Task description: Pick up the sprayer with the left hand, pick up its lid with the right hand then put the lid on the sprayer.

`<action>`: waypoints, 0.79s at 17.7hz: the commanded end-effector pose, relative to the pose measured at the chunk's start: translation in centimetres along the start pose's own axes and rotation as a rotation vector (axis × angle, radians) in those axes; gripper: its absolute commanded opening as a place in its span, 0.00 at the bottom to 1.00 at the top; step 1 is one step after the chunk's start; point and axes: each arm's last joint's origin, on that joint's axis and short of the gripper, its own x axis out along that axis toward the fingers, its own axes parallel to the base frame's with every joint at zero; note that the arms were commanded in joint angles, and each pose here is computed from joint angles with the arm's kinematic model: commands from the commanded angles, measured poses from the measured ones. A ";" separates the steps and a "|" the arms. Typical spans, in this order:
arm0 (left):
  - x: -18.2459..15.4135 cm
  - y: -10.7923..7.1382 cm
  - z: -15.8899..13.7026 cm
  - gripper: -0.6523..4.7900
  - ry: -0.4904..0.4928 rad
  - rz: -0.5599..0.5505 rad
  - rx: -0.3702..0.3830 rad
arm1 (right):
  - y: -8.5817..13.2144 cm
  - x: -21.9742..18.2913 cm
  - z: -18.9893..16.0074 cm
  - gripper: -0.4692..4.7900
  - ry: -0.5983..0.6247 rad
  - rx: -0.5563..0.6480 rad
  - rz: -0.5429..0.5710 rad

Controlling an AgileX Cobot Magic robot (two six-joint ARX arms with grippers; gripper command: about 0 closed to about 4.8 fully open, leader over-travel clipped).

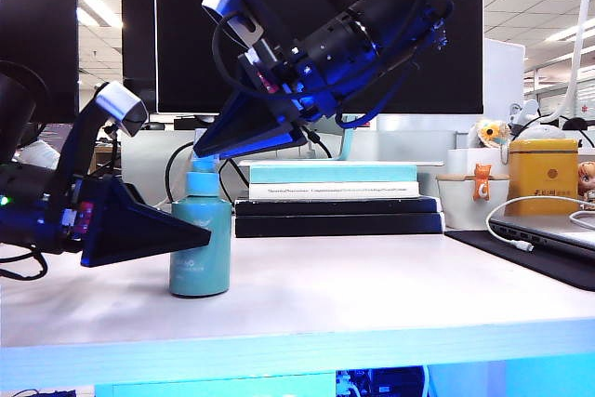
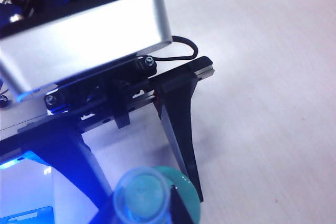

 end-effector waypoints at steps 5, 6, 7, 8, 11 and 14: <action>0.0 -0.1 -0.2 0.61 0.015 0.005 -0.016 | -0.5 0.6 -0.6 0.25 0.034 0.001 -0.030; 0.0 -0.1 -0.2 0.61 0.015 0.005 -0.017 | -0.5 0.6 -0.6 0.25 0.034 -0.010 -0.031; 0.0 -0.1 -0.2 0.61 0.015 0.005 -0.017 | -0.5 0.6 -0.7 0.25 0.036 -0.010 -0.037; 0.0 -0.1 -0.2 0.61 0.015 0.006 -0.017 | -0.5 0.6 -0.7 0.25 0.044 -0.009 -0.055; 0.0 0.0 -0.2 0.61 0.017 0.010 -0.017 | -0.6 0.6 -0.7 0.52 0.052 -0.010 -0.078; 0.0 0.0 -0.2 0.61 0.017 0.010 -0.017 | -0.6 0.6 -0.7 0.63 0.049 -0.016 -0.080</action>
